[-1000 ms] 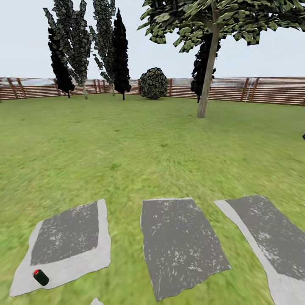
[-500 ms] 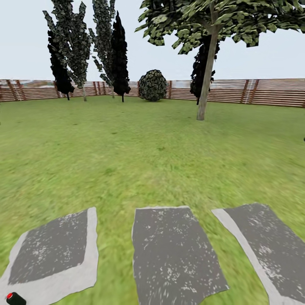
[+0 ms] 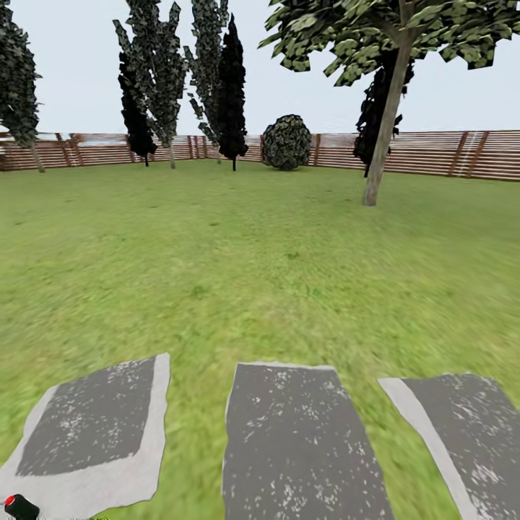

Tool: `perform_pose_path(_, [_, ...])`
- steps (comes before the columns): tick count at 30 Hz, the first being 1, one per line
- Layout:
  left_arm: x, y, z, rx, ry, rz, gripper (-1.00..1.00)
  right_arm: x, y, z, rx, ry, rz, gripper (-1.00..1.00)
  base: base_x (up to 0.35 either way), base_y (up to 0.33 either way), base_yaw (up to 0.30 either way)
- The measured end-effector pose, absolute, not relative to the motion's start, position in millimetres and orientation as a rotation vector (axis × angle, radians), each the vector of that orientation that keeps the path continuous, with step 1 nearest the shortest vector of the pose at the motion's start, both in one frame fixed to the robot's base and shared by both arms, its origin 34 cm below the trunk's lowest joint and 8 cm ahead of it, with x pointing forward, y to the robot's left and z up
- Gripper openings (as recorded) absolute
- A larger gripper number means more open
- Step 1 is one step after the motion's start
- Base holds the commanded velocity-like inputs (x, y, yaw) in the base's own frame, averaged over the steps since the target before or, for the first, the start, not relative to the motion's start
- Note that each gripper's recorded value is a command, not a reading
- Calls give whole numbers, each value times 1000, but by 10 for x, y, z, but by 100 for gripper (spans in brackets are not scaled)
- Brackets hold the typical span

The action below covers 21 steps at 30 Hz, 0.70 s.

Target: In the garden, pick up the pesticide atomizer on the floor and spray pesticide onto both trees until each tree trunk is fully covered.

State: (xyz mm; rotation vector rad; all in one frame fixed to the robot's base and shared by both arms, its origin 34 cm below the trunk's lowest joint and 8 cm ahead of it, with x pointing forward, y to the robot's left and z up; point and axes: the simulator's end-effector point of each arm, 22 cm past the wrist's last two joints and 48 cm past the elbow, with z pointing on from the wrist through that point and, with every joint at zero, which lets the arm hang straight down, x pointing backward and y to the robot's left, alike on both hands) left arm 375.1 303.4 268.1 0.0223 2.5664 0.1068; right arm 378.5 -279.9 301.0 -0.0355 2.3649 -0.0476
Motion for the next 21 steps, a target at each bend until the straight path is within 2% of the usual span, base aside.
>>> perform_pose_path(21, [3745,3041,2678,20,2569,108,100,3785,-2796,3011,-36,2365,-47,100,155,-252,277])
